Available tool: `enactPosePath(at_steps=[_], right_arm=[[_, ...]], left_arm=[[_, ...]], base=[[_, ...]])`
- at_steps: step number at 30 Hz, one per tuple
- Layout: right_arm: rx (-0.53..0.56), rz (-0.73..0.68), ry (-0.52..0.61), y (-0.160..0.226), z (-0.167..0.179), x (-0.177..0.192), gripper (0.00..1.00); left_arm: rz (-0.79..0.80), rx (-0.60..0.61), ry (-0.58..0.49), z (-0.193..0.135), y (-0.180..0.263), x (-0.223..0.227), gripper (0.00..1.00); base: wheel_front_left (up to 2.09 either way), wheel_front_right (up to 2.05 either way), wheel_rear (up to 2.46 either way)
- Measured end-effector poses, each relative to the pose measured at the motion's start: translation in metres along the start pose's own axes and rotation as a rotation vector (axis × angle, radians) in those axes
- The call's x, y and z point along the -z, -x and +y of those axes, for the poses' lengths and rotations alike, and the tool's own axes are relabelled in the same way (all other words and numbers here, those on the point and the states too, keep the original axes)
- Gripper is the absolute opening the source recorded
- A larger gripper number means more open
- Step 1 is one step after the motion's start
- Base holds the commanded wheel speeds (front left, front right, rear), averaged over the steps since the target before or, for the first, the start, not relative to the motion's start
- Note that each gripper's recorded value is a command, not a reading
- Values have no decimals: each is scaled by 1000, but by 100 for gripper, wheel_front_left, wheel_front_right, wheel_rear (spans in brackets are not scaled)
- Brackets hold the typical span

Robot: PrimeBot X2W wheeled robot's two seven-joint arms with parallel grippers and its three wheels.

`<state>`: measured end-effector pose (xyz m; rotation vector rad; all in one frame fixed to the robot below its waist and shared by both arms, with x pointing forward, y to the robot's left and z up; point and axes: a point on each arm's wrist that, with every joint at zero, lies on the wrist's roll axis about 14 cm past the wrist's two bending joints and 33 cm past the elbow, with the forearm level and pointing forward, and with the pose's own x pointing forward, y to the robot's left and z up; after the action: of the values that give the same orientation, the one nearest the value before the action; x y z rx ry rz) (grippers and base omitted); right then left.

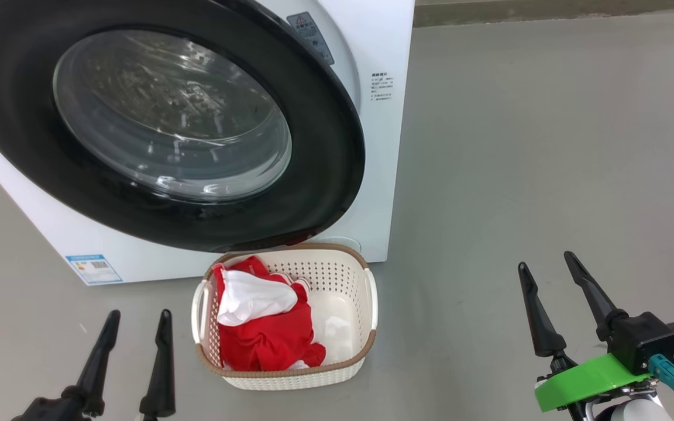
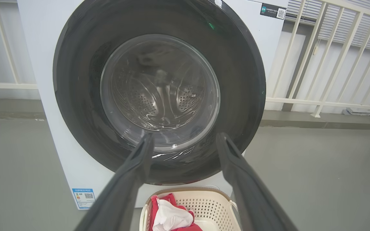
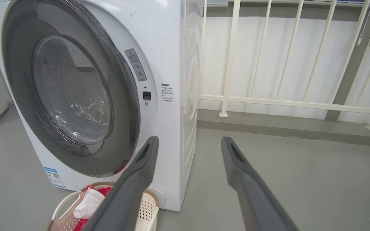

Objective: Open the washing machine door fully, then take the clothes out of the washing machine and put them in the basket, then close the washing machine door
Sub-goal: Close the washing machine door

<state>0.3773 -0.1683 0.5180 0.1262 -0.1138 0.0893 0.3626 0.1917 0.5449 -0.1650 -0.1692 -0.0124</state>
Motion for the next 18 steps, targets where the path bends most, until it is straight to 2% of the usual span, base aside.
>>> enactPosePath(at_steps=[3, 4, 5, 6, 7, 11, 18], right_arm=[[-5, 6, 0, -1, 1, 2, 100], [-7, 9, 2, -2, 2, 3, 73], [-11, 12, 3, -3, 3, 4, 42], [-18, 16, 3, -4, 5, 6, 16], [-28, 24, 5, -6, 8, 9, 0], [-68, 43, 6, -17, 21, 16, 0], [-177, 14, 12, -60, 57, 9, 0]], left_arm=[[9, 3, -5, 0, 1, 3, 100], [11, 6, -7, 0, 1, 4, 100], [14, 8, -5, 0, 1, 5, 100], [17, 4, -3, 1, 2, 6, 100], [19, 3, 1, 1, 2, 7, 100], [23, -20, 6, 6, 4, 8, 100], [29, -68, 11, 19, 9, 10, 100]], base=[[0, 0, 0], [0, 0, 0], [0, 0, 0], [0, 0, 0], [0, 0, 0], [0, 0, 0], [0, 0, 0]])
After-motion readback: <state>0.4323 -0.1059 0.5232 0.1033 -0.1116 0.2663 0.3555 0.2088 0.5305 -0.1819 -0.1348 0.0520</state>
